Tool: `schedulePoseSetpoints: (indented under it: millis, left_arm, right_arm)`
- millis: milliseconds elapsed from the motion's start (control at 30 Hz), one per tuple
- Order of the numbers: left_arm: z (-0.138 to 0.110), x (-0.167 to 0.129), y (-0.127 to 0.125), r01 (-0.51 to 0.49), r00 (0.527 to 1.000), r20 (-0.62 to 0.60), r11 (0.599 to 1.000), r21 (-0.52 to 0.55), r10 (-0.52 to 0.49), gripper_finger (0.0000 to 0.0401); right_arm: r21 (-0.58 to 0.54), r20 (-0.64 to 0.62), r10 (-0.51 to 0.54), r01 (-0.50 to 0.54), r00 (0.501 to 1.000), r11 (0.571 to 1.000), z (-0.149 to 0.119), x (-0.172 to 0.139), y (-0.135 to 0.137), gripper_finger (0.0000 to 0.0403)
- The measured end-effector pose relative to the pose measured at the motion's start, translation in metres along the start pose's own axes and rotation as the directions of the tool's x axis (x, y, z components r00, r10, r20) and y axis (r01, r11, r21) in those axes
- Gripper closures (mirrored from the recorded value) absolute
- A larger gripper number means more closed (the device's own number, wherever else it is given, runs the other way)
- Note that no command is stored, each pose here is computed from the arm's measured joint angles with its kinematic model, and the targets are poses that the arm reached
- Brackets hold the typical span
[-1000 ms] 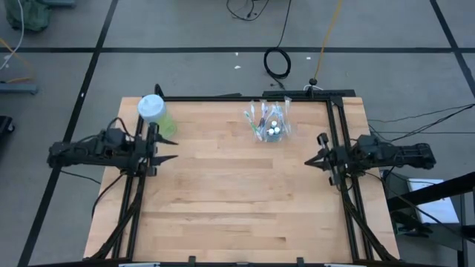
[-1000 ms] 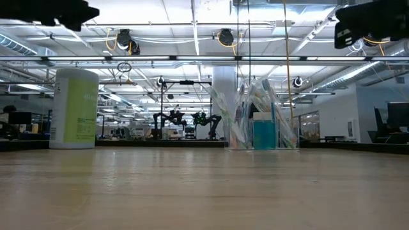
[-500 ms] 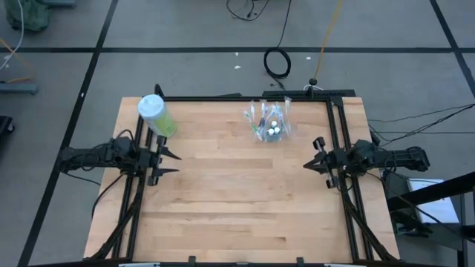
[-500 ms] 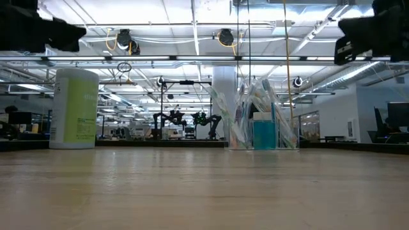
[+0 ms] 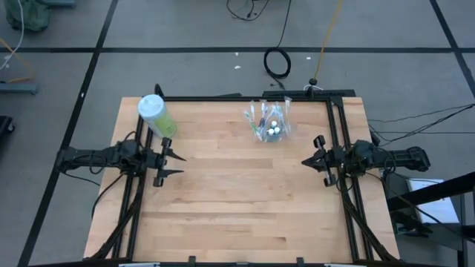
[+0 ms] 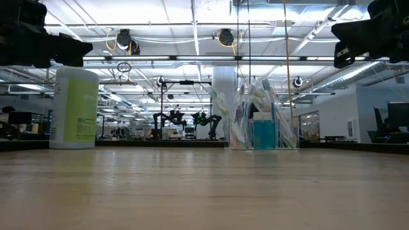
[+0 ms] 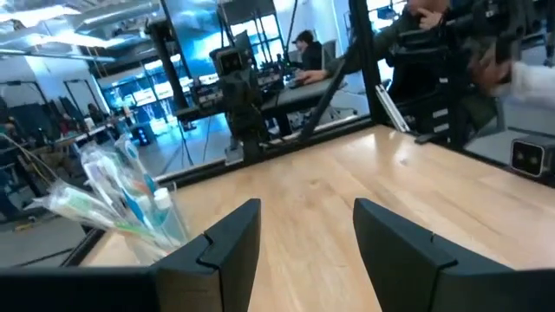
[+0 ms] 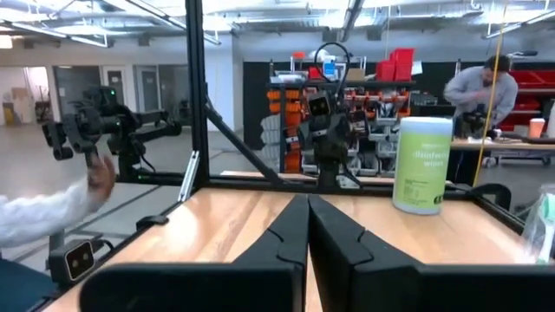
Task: Pick & Place toothbrushing station
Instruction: Return to Home Position
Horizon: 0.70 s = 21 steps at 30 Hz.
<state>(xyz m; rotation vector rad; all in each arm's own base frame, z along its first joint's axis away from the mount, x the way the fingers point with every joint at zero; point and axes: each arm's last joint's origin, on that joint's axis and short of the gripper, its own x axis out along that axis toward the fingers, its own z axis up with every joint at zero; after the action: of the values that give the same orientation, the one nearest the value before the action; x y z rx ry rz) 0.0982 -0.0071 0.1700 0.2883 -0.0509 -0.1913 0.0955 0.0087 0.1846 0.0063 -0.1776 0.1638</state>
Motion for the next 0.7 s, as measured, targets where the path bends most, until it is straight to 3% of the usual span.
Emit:
schedulePoseSetpoints:
  millis: [700]
  left_arm:
    - [0.0006, 0.0005, 0.0003, -0.002, 1.000, 0.007, 1.000, -0.013, 0.002, 0.0210]
  right_arm:
    - [0.004, 0.001, 0.001, -0.001, 1.000, 1.000, 0.0000, 0.0001, 0.0000, 0.0399]
